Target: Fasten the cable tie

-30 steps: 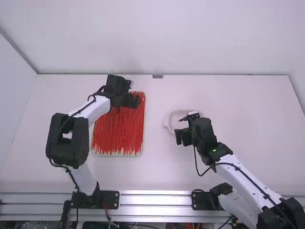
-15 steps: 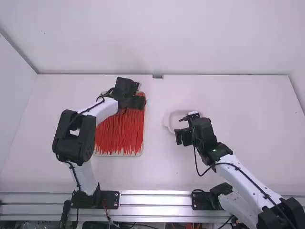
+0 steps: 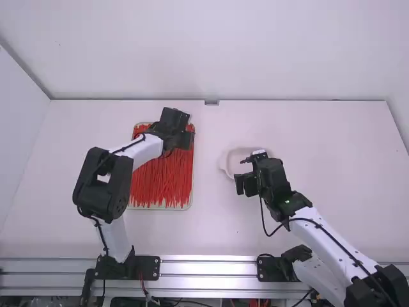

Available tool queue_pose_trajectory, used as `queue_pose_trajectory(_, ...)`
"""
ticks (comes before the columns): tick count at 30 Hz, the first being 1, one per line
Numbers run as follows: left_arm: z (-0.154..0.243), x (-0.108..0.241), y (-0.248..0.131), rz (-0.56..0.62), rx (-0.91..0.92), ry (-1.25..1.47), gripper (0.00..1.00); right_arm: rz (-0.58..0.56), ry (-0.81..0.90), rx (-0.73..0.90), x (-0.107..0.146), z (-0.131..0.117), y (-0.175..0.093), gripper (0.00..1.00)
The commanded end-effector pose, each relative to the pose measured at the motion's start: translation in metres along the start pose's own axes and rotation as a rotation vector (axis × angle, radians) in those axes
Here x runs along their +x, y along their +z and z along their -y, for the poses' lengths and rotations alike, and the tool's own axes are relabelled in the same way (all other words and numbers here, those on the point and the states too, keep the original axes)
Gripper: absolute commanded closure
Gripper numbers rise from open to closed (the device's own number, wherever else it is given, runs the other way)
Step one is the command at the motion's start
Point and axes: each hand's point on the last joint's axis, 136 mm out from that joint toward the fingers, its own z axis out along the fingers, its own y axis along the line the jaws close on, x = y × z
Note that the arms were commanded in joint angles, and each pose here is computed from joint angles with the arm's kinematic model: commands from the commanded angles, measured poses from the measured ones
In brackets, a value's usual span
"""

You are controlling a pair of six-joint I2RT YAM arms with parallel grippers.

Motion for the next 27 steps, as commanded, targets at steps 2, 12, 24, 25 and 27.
queue_pose_trajectory(2,-0.002,0.010,0.006,-0.026,-0.007,-0.004,0.51,0.036,0.010,-0.002,-0.016,-0.001,-0.005,0.02)
queue_pose_trajectory(12,-0.003,0.019,0.008,-0.045,-0.010,-0.007,0.55,0.036,0.013,-0.002,-0.016,-0.001,-0.005,0.02)
queue_pose_trajectory(24,-0.004,0.027,0.014,0.001,-0.006,-0.002,0.55,0.037,0.013,-0.002,-0.016,-0.001,-0.005,0.02)
queue_pose_trajectory(25,-0.004,0.026,0.014,0.005,-0.007,0.001,0.55,0.036,0.013,-0.002,-0.016,-0.001,-0.005,0.02)
queue_pose_trajectory(27,-0.004,0.022,0.014,0.021,-0.006,0.005,0.53,0.036,0.013,-0.002,-0.016,-0.001,-0.005,0.02)
